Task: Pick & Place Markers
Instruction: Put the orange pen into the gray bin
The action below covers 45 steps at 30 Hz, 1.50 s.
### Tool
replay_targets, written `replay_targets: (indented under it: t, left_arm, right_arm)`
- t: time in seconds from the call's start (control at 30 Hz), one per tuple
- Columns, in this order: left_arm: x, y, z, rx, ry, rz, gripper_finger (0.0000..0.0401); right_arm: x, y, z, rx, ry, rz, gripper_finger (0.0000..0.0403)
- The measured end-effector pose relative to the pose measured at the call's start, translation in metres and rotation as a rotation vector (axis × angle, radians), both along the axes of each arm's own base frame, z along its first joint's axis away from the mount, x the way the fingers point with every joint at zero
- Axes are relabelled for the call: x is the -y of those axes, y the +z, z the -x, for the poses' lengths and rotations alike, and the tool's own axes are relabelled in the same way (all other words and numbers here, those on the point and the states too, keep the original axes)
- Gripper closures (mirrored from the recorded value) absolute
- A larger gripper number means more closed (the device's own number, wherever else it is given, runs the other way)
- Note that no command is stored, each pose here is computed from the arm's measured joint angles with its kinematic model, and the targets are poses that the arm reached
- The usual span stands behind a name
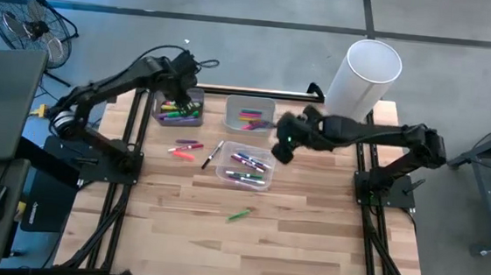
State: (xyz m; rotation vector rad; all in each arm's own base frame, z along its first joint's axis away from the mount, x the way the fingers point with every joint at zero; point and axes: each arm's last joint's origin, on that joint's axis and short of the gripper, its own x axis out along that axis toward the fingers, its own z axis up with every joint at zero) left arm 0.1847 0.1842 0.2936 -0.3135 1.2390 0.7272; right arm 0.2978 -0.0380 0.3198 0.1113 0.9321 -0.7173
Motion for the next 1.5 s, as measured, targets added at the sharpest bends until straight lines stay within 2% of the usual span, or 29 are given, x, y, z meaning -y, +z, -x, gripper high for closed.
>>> replay_targets:
  t: [0.17, 0.4, 0.5, 0.63, 0.8, 0.93, 1.5]
  left_arm:
    - [0.048, 0.019, -0.009, 0.052, 0.007, -0.025, 0.0259]
    - [0.114, 0.018, -0.027, -0.024, -0.131, -0.041, 0.0258]
    - [0.137, 0.003, -0.032, -0.063, -0.243, -0.044, 0.0258]
    - [0.156, -0.030, -0.030, -0.152, -0.351, -0.026, 0.0258]
    - [0.164, -0.076, -0.023, -0.165, -0.433, 0.086, 0.0258]
    - [0.164, -0.099, -0.023, -0.133, -0.448, 0.083, 0.0258]
    - [0.161, -0.126, -0.023, -0.100, -0.687, -0.023, 0.0258]
  right_arm:
    - [-0.018, -0.047, 0.015, 0.096, 0.095, -0.095, 0.0261]
    - [-0.044, -0.065, 0.065, 0.337, 0.174, -0.163, 0.0286]
    - [-0.049, -0.066, 0.087, 0.422, 0.203, -0.167, 0.0290]
    - [-0.052, -0.071, 0.108, 0.549, 0.222, -0.191, 0.0290]
    - [-0.057, -0.077, 0.122, 0.675, 0.221, -0.285, 0.0290]
    - [-0.063, -0.078, 0.126, 0.695, 0.246, -0.338, 0.0290]
    - [-0.068, -0.071, 0.124, 0.783, 0.217, -0.329, 0.0290]
